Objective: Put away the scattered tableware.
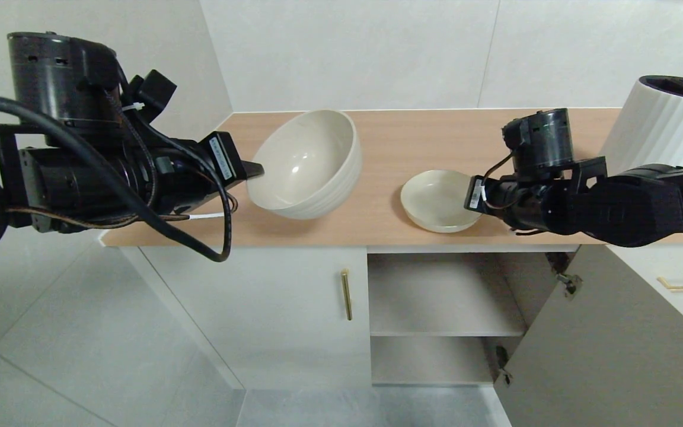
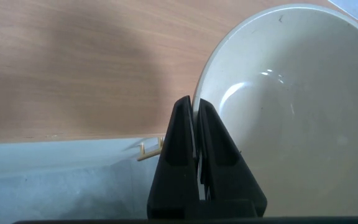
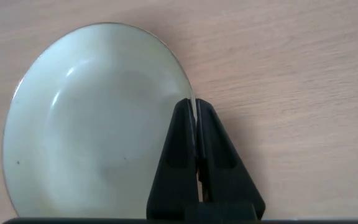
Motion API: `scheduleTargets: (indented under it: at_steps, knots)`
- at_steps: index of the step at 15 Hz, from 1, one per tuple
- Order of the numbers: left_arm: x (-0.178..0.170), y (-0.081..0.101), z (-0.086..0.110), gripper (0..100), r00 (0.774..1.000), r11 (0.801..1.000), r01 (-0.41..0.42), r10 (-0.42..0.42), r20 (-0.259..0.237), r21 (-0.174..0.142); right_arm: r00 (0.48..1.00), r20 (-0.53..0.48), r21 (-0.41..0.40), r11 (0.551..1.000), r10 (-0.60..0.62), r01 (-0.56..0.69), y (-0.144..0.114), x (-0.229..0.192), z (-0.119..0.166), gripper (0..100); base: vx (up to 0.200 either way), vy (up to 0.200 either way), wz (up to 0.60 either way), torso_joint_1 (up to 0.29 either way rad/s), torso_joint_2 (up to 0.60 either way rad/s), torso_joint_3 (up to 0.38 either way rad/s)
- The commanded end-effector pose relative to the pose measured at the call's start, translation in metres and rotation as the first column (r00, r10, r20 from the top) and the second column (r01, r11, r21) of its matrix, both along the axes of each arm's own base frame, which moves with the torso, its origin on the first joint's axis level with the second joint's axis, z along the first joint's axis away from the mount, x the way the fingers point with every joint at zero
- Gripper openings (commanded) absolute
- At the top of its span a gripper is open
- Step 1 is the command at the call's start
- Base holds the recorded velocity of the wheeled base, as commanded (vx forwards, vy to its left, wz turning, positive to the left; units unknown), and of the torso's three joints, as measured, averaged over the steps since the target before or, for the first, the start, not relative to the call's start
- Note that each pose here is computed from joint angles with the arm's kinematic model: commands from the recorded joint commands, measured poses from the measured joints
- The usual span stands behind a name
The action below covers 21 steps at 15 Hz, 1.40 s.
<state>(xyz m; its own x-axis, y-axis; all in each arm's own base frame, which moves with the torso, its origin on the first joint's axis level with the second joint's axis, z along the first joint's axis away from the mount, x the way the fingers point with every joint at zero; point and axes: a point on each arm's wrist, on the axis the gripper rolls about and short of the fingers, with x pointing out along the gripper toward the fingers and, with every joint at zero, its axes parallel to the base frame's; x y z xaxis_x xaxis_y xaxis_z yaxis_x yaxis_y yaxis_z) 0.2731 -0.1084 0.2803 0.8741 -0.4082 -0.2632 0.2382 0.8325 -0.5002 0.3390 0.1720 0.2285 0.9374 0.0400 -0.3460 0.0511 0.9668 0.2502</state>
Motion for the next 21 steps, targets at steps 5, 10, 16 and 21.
scheduleTargets:
  at_steps: [5, 10, 16, 21]
  knots:
    - [-0.025, 0.011, -0.001, 0, 1.0, 1.0, -0.006, 0.006, -0.002, 0.003, 0.99, 0.014, 0.064, 0.988, 0.141, -0.142, -0.029, -0.064, 0.042, 0, 0.0, 0.0, 0.0, 0.0, 0.0, 0.0]
    - [-0.069, 0.028, -0.009, 0, 1.0, 1.0, 0.002, -0.002, -0.006, 0.005, 0.947, -0.116, 0.087, 0.953, 0.3, -0.291, -0.059, -0.133, 0.051, 0, 0.0, 0.0, 0.0, 0.0, 0.0, 0.0]
    - [-0.109, 0.042, -0.035, 0, 0.998, 1.0, 0.023, -0.022, -0.051, 0.016, 0.916, -0.222, 0.066, 0.942, 0.335, -0.329, -0.069, -0.167, 0.014, 0, 0.0, 0.0, 0.0, 0.0, 0.0, 0.0]
    - [-0.107, 0.036, -0.049, 0, 0.993, 0.997, 0.07, -0.065, -0.102, 0.043, 0.891, -0.331, 0.042, 0.948, 0.31, -0.315, -0.055, -0.145, -0.016, 0, 0.0, 0.0, 0.0, 0.0, 0.0, 0.0]
